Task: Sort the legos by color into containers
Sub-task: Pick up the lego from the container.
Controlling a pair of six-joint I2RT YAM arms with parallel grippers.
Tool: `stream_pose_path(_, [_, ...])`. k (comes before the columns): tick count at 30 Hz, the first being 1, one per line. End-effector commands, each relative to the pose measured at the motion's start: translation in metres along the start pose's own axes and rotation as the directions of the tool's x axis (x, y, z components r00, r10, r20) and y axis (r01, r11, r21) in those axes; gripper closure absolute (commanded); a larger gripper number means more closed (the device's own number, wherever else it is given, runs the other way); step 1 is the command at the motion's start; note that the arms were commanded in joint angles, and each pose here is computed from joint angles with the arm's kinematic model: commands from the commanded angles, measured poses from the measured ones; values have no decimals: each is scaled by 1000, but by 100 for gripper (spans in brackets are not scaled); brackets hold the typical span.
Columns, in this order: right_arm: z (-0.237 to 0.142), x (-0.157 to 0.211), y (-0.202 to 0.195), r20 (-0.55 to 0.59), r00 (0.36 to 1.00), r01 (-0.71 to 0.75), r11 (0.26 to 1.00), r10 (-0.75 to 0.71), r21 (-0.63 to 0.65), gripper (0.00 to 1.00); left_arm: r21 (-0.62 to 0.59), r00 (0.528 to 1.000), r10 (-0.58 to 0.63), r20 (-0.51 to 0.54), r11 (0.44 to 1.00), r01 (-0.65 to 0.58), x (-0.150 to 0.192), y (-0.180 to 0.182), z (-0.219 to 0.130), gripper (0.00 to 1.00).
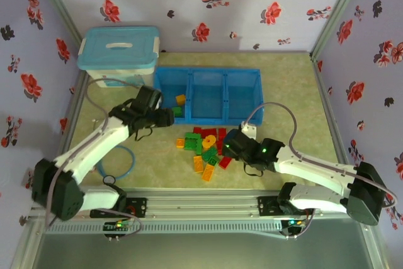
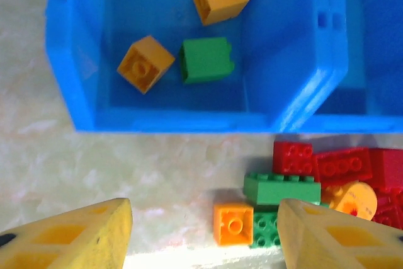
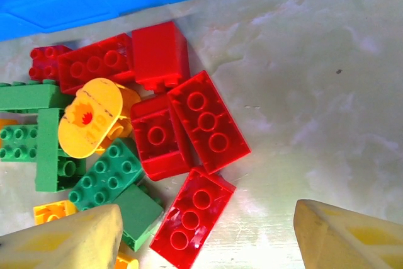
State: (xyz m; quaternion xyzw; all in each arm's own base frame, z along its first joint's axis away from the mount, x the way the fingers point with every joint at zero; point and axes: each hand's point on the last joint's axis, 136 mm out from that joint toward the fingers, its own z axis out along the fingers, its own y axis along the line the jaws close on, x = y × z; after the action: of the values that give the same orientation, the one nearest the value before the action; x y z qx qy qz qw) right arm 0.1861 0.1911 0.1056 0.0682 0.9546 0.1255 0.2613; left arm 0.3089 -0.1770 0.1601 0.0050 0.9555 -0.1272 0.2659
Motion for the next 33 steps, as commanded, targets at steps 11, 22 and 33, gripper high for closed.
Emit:
stream_pose_path(11, [-27, -27, 5, 95, 995, -21, 1000, 22, -19, 28, -68, 985, 28, -172, 997, -41, -39, -4, 84, 44])
stream_pose_path(22, [-24, -29, 3, 99, 995, -25, 1000, 26, -11, 28, -89, 965, 41, -260, 994, -66, -25, -1, 122, 47])
stream_pose_path(33, [-20, -31, 10, 87, 996, -14, 1000, 15, -7, 28, -81, 953, 36, -302, 995, -63, -18, -4, 137, 43])
